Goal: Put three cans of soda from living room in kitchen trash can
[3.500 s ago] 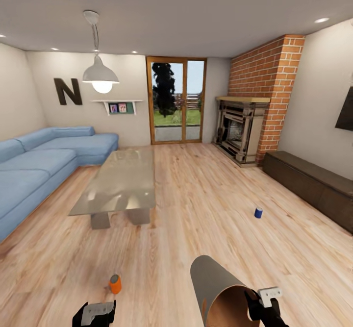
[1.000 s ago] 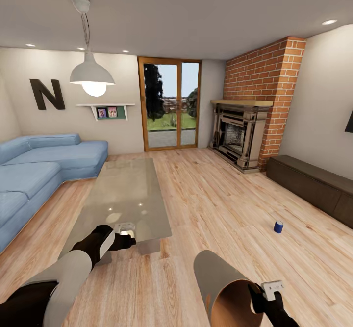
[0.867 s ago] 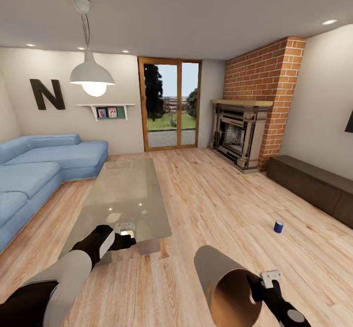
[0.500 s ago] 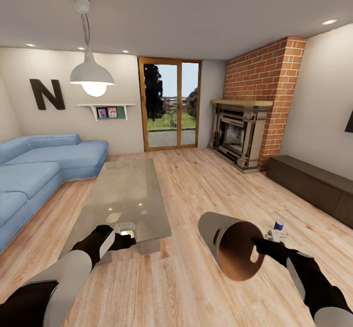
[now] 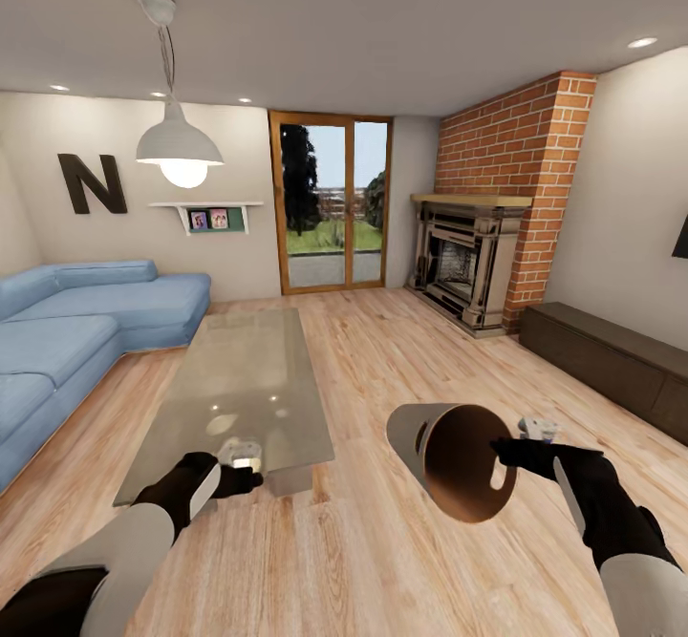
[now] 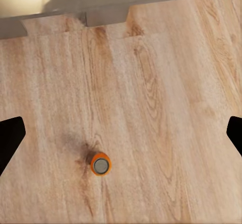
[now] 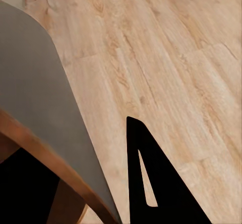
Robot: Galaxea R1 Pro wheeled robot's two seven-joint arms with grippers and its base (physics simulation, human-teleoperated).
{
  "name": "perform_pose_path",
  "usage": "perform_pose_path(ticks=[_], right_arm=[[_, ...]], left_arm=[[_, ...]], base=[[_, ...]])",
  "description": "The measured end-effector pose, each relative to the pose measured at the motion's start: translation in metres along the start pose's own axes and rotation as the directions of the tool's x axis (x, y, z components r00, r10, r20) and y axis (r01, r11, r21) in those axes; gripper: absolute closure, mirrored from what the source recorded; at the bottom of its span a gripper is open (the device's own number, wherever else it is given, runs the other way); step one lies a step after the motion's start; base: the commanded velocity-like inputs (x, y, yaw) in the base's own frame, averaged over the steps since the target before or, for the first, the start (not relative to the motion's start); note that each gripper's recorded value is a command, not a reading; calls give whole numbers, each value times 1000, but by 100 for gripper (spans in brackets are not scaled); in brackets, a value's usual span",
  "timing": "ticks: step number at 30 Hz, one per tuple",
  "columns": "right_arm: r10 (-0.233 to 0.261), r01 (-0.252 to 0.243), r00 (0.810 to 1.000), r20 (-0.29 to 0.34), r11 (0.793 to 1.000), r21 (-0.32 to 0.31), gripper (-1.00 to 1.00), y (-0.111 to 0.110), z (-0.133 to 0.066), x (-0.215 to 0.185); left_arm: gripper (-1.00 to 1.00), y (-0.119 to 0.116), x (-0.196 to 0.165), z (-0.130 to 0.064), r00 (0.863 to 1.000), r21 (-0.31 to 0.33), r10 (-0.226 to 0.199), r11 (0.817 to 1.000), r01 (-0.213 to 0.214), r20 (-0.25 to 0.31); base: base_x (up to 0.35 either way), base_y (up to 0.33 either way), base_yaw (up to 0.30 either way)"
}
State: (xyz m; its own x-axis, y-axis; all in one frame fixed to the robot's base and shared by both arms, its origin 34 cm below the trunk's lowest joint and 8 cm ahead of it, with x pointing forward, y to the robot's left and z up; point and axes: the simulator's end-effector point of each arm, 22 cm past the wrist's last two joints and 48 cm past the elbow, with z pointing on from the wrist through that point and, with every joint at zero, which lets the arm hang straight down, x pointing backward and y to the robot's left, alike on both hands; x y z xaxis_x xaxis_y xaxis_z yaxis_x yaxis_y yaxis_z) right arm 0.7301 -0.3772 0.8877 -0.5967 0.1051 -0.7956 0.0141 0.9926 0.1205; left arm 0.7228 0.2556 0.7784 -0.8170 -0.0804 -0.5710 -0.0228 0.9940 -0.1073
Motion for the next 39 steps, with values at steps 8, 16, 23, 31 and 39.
perform_pose_path(ticks=[8, 16, 23, 31, 39], right_arm=[[-110, 111, 993, -34, 993, 30, 100, 4, 1, 3], [-191, 200, 977, -94, 975, 99, 100, -28, -4, 25], [-189, 227, 955, -227, 962, 153, 100, -41, -25, 38], [-34, 31, 996, -86, 999, -32, 100, 15, -31, 0], [-64, 64, 994, -88, 998, 1, 100, 7, -31, 0]], left_arm=[[-100, 3, 24, 8, 1000, -4, 0, 1000, 0, 0], [-100, 5, 33, 11, 1000, 13, -3, 1000, 3, 21], [-100, 9, 72, 18, 1000, 18, -5, 1000, 4, 20], [-100, 17, 159, 26, 996, 8, -14, 1000, 14, -88], [-100, 18, 158, 26, 996, 3, -13, 1000, 13, -83]], base=[[0, 0, 0], [0, 0, 0], [0, 0, 0], [0, 0, 0], [0, 0, 0]])
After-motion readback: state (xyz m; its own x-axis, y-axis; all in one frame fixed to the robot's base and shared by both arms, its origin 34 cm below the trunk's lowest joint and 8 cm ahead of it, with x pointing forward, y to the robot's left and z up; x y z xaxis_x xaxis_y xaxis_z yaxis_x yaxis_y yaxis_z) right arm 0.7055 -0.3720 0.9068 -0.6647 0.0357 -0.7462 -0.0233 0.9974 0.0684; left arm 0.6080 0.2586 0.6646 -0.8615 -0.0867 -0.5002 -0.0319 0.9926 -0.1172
